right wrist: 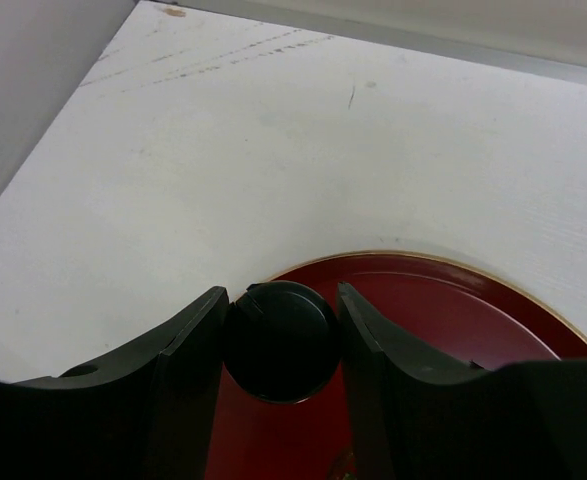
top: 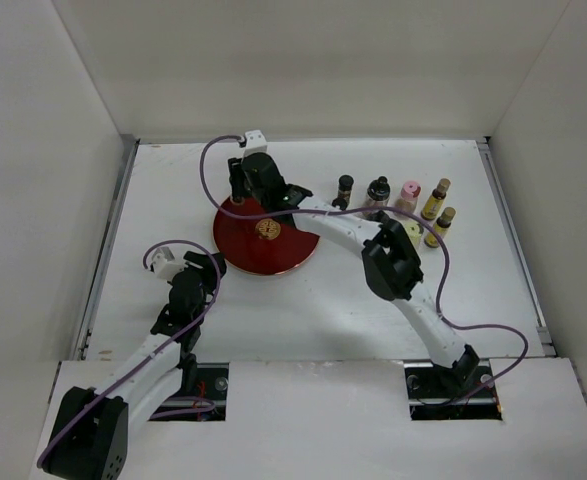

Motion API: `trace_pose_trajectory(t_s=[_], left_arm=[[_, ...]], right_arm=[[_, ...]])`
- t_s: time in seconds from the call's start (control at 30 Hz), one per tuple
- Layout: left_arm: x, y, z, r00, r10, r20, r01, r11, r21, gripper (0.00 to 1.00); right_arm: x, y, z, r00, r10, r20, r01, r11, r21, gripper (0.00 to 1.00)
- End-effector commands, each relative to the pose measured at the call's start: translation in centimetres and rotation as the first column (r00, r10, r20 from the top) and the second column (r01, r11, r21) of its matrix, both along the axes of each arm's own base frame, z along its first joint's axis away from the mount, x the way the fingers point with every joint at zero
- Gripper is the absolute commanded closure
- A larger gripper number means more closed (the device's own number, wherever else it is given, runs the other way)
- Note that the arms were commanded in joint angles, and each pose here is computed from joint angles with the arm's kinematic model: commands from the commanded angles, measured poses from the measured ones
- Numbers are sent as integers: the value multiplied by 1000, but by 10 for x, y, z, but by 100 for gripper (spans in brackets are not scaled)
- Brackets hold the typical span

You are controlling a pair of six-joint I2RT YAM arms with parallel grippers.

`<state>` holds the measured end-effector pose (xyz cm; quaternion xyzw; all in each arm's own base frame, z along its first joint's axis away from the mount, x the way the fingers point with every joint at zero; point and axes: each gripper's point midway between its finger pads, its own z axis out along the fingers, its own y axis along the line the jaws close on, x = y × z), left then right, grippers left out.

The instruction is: Organize the condiment bottles

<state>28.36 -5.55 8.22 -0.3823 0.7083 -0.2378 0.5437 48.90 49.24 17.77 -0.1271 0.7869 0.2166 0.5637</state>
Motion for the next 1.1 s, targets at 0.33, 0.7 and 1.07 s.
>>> trace_pose_trajectory(t_s=[0.33, 0.7, 1.07], left_arm=[[-3, 0, -3, 1000, -4, 17, 4, 1000, -12, 48], [-3, 0, -5, 1000, -3, 10, 3, 1000, -10, 47], [-2, 0, -5, 1000, -6, 9, 6, 1000, -11, 46]], right_arm=[[-10, 29, -10, 998, 27, 60, -24, 999, -39, 67], [-25, 46, -20, 998, 34, 46, -33, 999, -9, 31], [-45, 21, 59, 994, 13, 106, -29, 988, 152, 24]])
